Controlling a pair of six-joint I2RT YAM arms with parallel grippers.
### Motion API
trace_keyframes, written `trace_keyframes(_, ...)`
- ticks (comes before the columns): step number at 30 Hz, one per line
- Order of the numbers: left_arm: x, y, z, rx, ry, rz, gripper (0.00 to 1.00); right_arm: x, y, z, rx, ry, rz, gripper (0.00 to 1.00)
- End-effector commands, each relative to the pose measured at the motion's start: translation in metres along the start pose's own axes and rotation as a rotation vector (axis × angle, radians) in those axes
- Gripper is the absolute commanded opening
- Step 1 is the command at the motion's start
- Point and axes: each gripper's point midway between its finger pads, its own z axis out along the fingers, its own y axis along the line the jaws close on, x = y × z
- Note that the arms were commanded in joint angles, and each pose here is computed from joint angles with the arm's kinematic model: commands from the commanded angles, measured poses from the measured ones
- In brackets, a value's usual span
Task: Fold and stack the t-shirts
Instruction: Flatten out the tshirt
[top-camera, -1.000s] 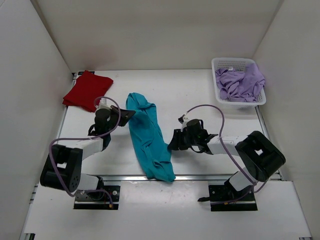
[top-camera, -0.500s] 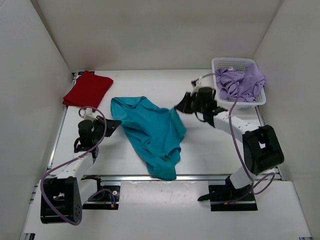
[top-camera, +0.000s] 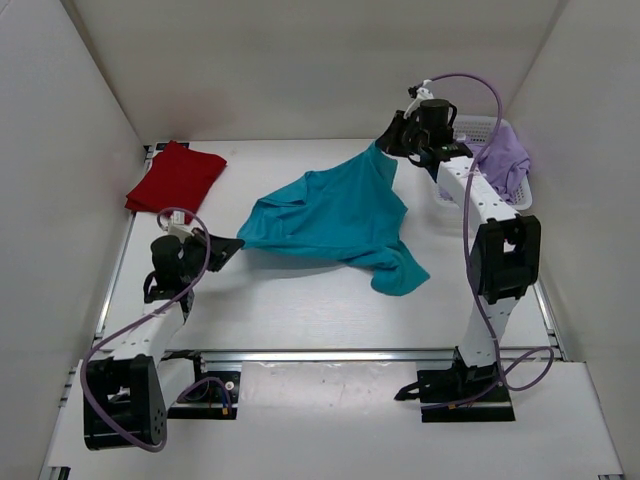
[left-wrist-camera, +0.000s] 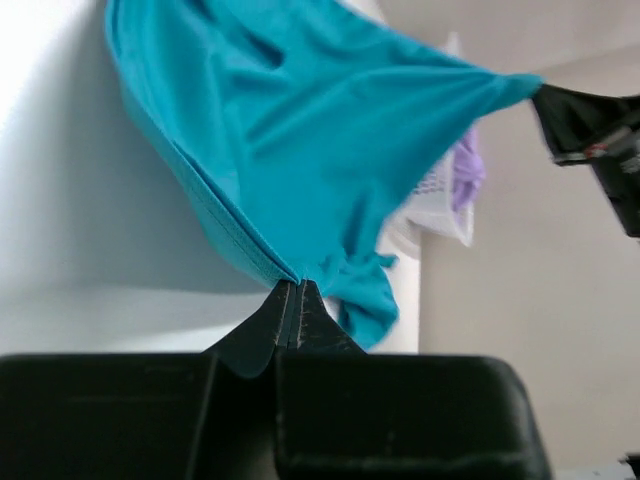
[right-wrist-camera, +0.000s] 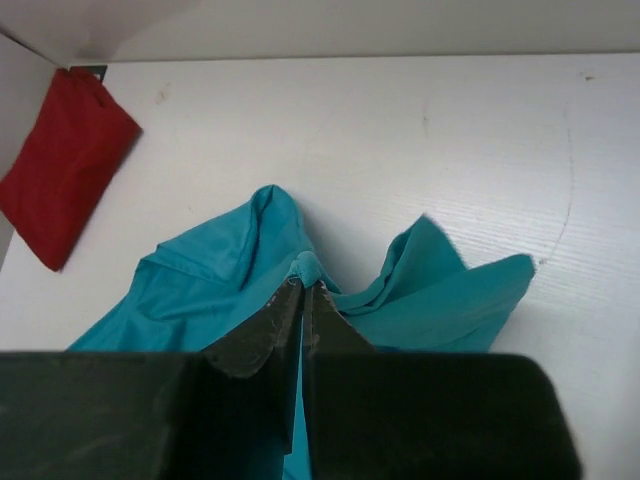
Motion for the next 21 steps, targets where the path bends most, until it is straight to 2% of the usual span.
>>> trace_keyframes(1, -0.022, -0.053, -0.005, 0.146, -0.011, 0.066, 0.00, -0.036, 0.033, -0.038, -0.009, -0.051, -0.090, 0.00)
trace_keyframes(3, -0.030, -0.047, -0.008, 0.106, -0.039, 0.120, 0.00, -0.044, 0.037, -0.050, -0.008, -0.073, -0.081, 0.00)
trace_keyframes(6, -0.022, -0.017, -0.011, 0.035, -0.039, 0.096, 0.00, -0.029, 0.027, -0.048, 0.019, -0.030, -0.072, 0.00)
trace_keyframes(8, -0.007, 0.020, -0.017, -0.035, -0.035, 0.040, 0.00, -0.016, 0.018, -0.041, 0.034, 0.008, -0.057, 0.00)
trace_keyframes(9, -0.004, 0.026, -0.019, -0.038, -0.039, 0.033, 0.00, -0.014, 0.016, -0.041, 0.043, 0.011, -0.049, 0.00)
trace_keyframes(12, 0.008, 0.063, -0.024, -0.109, -0.050, -0.038, 0.00, -0.016, 0.018, -0.041, 0.031, -0.042, -0.059, 0.00)
trace_keyframes(13, 0.013, 0.073, -0.026, -0.127, -0.046, -0.068, 0.00, -0.015, 0.023, -0.040, 0.008, -0.042, -0.065, 0.08)
trace_keyframes(14, 0.020, 0.084, -0.026, -0.146, -0.034, -0.092, 0.00, -0.012, 0.022, -0.038, -0.008, -0.022, -0.049, 0.22)
trace_keyframes(15, 0.021, 0.084, -0.026, -0.138, -0.034, -0.097, 0.00, -0.004, 0.019, -0.036, -0.008, 0.019, -0.041, 0.40)
trace_keyframes(17, 0.028, 0.084, -0.022, -0.136, -0.015, -0.103, 0.00, 0.009, 0.011, -0.042, 0.025, 0.063, -0.033, 0.45)
trace_keyframes(19, 0.033, 0.079, -0.019, -0.126, -0.009, -0.089, 0.00, 0.026, 0.002, -0.056, 0.049, 0.058, 0.006, 0.44)
trace_keyframes(21, 0.035, 0.074, -0.017, -0.124, -0.014, -0.061, 0.00, 0.062, -0.013, -0.079, 0.080, 0.033, 0.075, 0.30)
